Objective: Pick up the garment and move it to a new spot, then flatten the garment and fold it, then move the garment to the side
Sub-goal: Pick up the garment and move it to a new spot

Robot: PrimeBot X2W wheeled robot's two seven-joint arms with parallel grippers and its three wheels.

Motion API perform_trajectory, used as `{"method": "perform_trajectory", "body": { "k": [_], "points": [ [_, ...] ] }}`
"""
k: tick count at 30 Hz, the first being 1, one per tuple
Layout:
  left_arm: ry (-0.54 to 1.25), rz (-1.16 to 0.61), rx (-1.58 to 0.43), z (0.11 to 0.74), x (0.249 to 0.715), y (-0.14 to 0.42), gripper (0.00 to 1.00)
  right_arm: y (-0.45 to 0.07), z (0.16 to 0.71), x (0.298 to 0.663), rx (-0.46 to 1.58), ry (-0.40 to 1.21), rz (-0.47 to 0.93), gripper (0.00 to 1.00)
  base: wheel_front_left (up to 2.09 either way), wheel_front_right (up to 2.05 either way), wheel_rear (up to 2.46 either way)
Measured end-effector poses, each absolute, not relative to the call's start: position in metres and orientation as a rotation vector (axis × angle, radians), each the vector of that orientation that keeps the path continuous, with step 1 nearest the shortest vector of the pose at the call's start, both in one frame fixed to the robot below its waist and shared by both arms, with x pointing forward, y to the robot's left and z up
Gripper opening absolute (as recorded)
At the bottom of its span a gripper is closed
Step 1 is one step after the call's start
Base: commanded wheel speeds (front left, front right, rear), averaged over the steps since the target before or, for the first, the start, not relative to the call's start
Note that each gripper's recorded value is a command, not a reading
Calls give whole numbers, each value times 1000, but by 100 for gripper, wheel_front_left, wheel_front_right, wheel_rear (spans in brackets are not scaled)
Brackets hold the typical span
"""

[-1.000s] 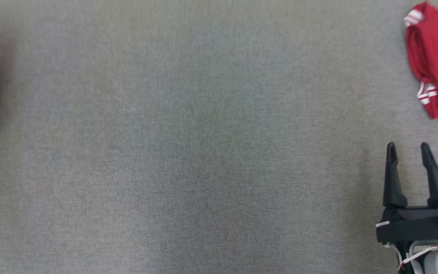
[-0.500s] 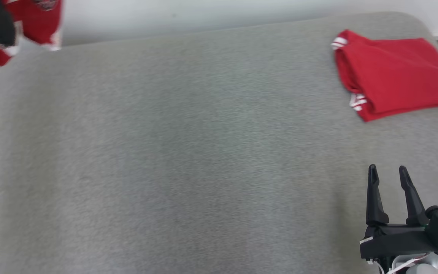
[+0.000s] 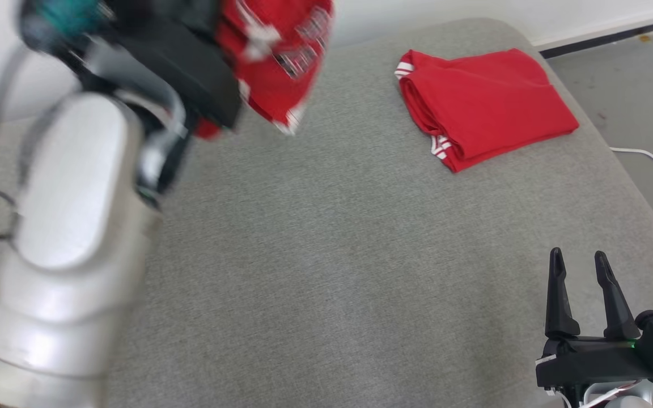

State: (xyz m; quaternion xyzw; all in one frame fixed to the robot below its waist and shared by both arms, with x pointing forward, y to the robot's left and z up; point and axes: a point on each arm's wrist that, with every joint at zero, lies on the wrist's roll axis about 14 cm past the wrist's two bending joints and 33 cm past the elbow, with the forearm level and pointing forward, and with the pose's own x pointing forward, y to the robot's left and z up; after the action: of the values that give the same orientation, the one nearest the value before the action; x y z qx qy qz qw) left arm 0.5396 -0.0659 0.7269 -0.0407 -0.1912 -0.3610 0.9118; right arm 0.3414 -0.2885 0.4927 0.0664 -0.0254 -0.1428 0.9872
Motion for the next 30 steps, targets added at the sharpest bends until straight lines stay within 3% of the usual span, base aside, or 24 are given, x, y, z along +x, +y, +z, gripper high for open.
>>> {"method": "perform_trajectory", "body": {
  "k": [11,13,15,30],
  "points": [
    [-18,-714,-135,557,513,-66,0,-277,486,354,160,-35,-253,100,0,0,0],
    [49,-699,-115,526,505,-59,6,-274,484,357,162,-31,-244,100,0,0,0],
    [97,-680,-103,504,499,-51,97,-272,483,359,164,-29,-235,100,0,0,0],
    [-44,-514,-75,534,491,16,100,-242,492,371,161,-55,-136,100,0,0,0]
  ]
}}
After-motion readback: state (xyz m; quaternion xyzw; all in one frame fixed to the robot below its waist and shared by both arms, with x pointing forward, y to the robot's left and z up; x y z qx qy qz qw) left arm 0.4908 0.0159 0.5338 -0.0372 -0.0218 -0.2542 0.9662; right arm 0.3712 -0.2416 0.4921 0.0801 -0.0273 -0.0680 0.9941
